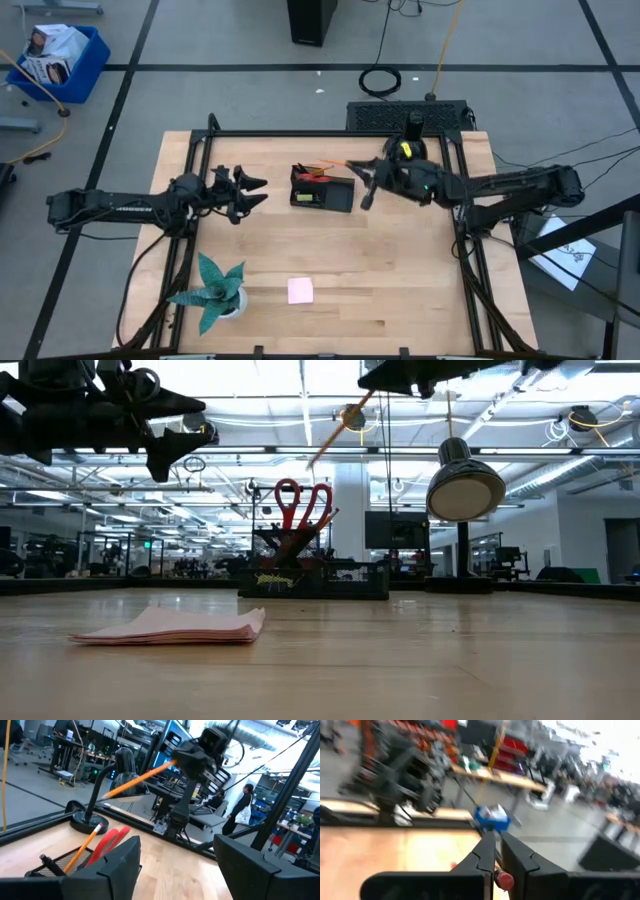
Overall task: Pick and place office supplies into organizer
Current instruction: Put the orange pencil into the black desk organizer
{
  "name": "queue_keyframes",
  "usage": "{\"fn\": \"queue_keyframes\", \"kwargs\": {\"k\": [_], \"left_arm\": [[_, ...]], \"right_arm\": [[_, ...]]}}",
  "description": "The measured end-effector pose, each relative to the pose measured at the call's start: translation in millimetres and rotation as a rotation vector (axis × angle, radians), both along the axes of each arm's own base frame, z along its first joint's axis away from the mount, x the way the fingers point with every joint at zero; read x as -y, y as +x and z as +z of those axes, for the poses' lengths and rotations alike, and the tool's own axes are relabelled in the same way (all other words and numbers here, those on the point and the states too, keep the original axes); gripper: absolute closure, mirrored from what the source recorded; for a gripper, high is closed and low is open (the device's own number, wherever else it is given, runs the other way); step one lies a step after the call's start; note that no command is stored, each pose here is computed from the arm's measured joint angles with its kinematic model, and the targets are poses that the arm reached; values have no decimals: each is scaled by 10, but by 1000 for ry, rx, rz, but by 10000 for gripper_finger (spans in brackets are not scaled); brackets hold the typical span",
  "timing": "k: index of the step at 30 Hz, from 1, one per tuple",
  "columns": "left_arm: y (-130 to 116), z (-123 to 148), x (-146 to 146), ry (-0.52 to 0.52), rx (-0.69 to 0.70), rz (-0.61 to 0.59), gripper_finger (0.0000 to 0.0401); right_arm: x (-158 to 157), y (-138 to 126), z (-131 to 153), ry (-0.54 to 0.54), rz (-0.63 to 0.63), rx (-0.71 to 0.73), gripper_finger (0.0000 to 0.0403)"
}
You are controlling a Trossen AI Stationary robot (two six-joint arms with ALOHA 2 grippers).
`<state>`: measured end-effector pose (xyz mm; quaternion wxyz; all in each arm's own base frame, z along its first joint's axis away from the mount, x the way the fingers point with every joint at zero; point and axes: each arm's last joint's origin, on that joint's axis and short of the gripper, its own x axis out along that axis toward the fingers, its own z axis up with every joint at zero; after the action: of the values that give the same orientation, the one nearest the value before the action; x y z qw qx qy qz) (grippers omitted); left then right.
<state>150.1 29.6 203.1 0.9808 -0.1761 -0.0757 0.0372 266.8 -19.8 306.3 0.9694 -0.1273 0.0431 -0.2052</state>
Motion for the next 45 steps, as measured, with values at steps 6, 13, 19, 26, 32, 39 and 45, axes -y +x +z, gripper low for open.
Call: {"fn": "queue_keyframes", "kwargs": {"k": [6,13,19,26,32,39,45], "left_arm": [[2,-14,2,-2,-14,-5,146],[3,-25,2,-2,-26,-6,146],[4,-26,2,-2,-27,-7,146],[4,-26,3,-4,-26,-10,146],[4,-26,6,-3,-26,-16,146],[4,-27,7,-5,-27,-17,146],[4,-27,8,-4,-27,-18,146]], "right_arm": [[249,30,185,108,36,-57,391],[509,119,309,185,90,-66,391],[693,389,185,236,115,-130,391],[800,632,20,272,99,-248,391],[914,708,7,295,76,-332,391],[1087,692,65,375,151,-302,391],[1149,737,-131,433,155,-379,391]]}}
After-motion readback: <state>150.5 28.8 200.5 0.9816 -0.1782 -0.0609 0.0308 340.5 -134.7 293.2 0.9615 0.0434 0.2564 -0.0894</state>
